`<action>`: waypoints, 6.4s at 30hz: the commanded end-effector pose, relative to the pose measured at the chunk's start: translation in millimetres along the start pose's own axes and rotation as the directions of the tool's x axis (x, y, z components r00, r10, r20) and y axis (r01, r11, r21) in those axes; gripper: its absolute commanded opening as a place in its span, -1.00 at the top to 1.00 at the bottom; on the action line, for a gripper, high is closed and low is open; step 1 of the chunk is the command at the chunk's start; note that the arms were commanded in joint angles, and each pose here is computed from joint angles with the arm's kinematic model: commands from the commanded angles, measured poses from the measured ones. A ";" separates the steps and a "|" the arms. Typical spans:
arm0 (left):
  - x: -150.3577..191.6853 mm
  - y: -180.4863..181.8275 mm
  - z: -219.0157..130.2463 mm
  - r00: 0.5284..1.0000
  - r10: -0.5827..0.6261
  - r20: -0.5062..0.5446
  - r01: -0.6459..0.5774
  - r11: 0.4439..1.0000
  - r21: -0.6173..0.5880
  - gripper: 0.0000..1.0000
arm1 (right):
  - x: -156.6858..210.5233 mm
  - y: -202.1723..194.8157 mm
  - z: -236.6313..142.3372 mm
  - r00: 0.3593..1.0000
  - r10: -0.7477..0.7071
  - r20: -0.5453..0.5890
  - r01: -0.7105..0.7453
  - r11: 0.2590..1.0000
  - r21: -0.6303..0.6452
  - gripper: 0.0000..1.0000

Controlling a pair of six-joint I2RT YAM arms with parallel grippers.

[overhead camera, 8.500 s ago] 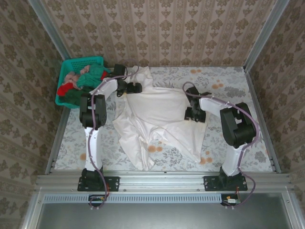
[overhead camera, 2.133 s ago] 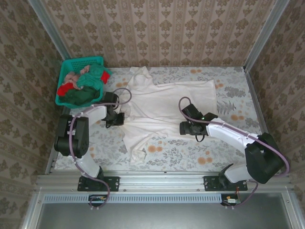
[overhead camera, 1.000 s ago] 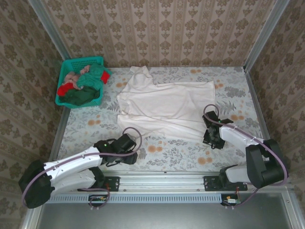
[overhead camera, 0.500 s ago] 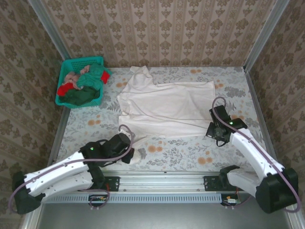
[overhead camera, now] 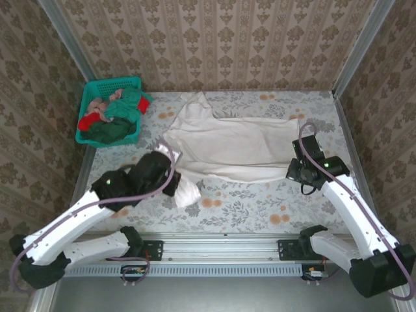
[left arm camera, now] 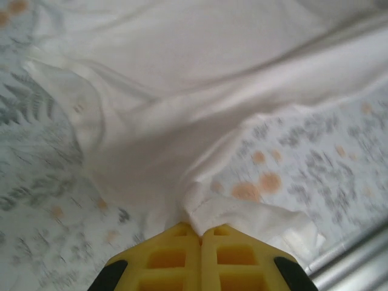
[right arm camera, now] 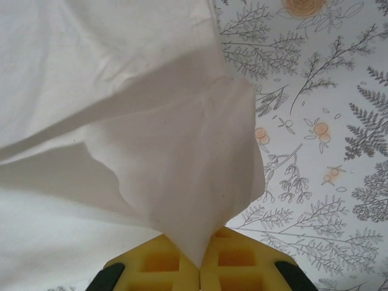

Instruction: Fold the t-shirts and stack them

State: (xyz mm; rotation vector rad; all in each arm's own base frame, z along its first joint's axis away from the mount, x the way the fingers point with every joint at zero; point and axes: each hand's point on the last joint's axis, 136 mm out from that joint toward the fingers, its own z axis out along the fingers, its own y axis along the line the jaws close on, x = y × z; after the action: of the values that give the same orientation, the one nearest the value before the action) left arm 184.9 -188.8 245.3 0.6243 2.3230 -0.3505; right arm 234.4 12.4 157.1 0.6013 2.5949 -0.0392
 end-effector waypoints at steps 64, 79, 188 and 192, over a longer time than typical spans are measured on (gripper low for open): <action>39.2 144.8 162.0 0.876 -0.405 -0.262 0.432 0.900 0.052 0.75 | 18.5 40.9 129.2 0.948 -0.199 -0.249 0.242 0.958 0.156 -0.36; 81.7 118.6 181.1 0.852 -0.472 -0.229 0.507 0.852 0.133 -0.74 | -12.4 5.7 149.6 0.964 -0.064 -0.257 0.102 0.985 0.138 -0.35; -88.0 83.9 276.3 0.947 0.163 -0.276 -0.139 0.985 0.104 -0.06 | -91.1 -19.4 125.0 0.997 -0.045 -0.067 0.057 0.979 0.194 0.91; -84.7 113.2 266.4 0.959 0.076 -0.272 -0.069 0.997 0.035 -0.18 | -95.2 -33.0 146.7 0.992 -0.056 -0.111 0.085 0.956 0.279 0.92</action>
State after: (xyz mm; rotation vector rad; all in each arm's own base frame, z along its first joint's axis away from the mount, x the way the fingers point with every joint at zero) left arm 437.7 -251.3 85.1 0.9355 2.5544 -0.2601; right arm 356.7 -57.5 68.8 0.6153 2.7359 -0.2968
